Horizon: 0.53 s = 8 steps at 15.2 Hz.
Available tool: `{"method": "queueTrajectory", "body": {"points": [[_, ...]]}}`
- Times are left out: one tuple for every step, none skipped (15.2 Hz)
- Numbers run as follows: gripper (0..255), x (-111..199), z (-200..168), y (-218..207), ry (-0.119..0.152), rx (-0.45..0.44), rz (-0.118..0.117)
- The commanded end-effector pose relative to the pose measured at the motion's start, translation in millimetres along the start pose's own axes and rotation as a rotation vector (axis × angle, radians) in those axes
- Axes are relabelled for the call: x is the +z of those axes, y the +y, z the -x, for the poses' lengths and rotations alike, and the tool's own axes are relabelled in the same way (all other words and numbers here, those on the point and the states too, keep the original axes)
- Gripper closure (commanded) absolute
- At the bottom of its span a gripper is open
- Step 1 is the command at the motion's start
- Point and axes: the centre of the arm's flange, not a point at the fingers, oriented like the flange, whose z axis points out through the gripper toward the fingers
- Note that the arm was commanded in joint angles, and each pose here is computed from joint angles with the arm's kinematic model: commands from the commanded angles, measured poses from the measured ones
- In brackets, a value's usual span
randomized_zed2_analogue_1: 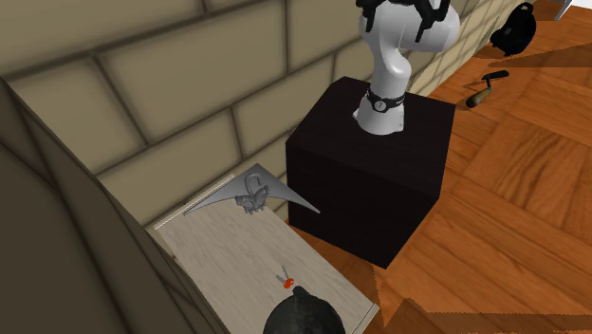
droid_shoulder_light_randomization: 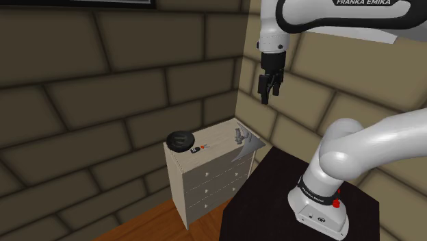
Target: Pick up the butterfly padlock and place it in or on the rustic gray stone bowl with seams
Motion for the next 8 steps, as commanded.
{"method": "queueTrajectory", "body": {"points": [[0,0.0,0.0,0.0,0.0,0.0,0.0],[0,9.7,-5.7,6.4,0.005,0.002,-0.002],[0,19.4,-11.4,12.8,0.01,0.003,-0.003],[0,29.0,-17.2,19.3,0.015,0.005,-0.005],[0,38.7,-23.0,25.7,0.02,0.007,-0.006],[0,48.3,-28.9,32.1,0.025,0.009,-0.008],[0,57.9,-34.8,38.5,0.031,0.01,-0.01],[0,67.5,-40.7,44.8,0.036,0.012,-0.011]]}}
